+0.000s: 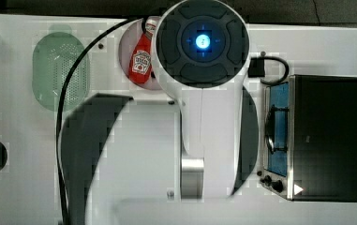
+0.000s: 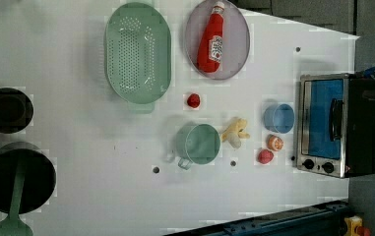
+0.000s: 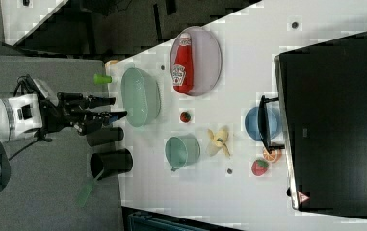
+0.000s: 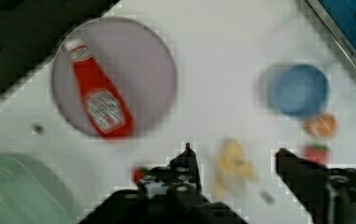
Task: Pick banana from table and place on oven.
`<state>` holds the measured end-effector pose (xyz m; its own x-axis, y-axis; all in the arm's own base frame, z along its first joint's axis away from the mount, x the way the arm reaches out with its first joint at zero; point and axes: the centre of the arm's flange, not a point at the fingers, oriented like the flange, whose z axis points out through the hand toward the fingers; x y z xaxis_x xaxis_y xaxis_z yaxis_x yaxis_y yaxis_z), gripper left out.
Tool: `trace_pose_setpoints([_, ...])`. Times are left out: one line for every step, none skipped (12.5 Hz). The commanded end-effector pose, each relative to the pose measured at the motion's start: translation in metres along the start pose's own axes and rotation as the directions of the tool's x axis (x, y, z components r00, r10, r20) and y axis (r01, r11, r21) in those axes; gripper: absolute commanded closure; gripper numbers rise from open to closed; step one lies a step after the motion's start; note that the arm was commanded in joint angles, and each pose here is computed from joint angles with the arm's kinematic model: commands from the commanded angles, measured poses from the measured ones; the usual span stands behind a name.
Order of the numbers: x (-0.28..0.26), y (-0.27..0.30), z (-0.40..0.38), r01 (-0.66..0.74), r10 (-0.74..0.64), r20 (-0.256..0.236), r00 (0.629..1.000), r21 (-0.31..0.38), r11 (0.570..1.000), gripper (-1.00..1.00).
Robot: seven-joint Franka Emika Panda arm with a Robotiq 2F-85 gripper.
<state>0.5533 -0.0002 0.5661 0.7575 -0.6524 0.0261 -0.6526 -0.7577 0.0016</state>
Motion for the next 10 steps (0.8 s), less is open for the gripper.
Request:
trace_pose_setpoints([-0.112,0.150,-0.079,-0.162,0.162,0.028,0.986,-0.003,0.987,-0.58])
trace_pose_setpoints([-0.112,0.150,-0.078,-0.161,0.161,0.028,0.987,-0.003,0.987,-0.79])
trace_pose_setpoints([-0.112,0.150,-0.078,-0.161,0.161,0.029,0.987,-0.004,0.987,-0.99])
trace_pose_setpoints([-0.112,0.149,-0.077,-0.160,0.160,0.030,0.987,-0.006,0.987,-1.00])
trace_pose_setpoints([-0.112,0.146,-0.073,-0.156,0.157,0.035,0.987,-0.013,0.988,-1.00])
trace_pose_setpoints([-0.111,0.142,-0.065,-0.150,0.151,0.044,0.988,-0.027,0.988,-1.00])
trace_pose_setpoints([-0.110,0.136,-0.054,-0.142,0.144,0.052,0.988,-0.040,0.989,-1.00])
trace_pose_setpoints([-0.108,0.128,-0.041,-0.132,0.135,0.058,0.989,-0.053,0.990,-1.00])
trace_pose_setpoints([-0.104,0.119,-0.025,-0.123,0.127,0.061,0.990,-0.062,0.990,-1.00])
trace_pose_setpoints([-0.099,0.109,-0.007,-0.114,0.118,0.058,0.991,-0.065,0.991,-1.00])
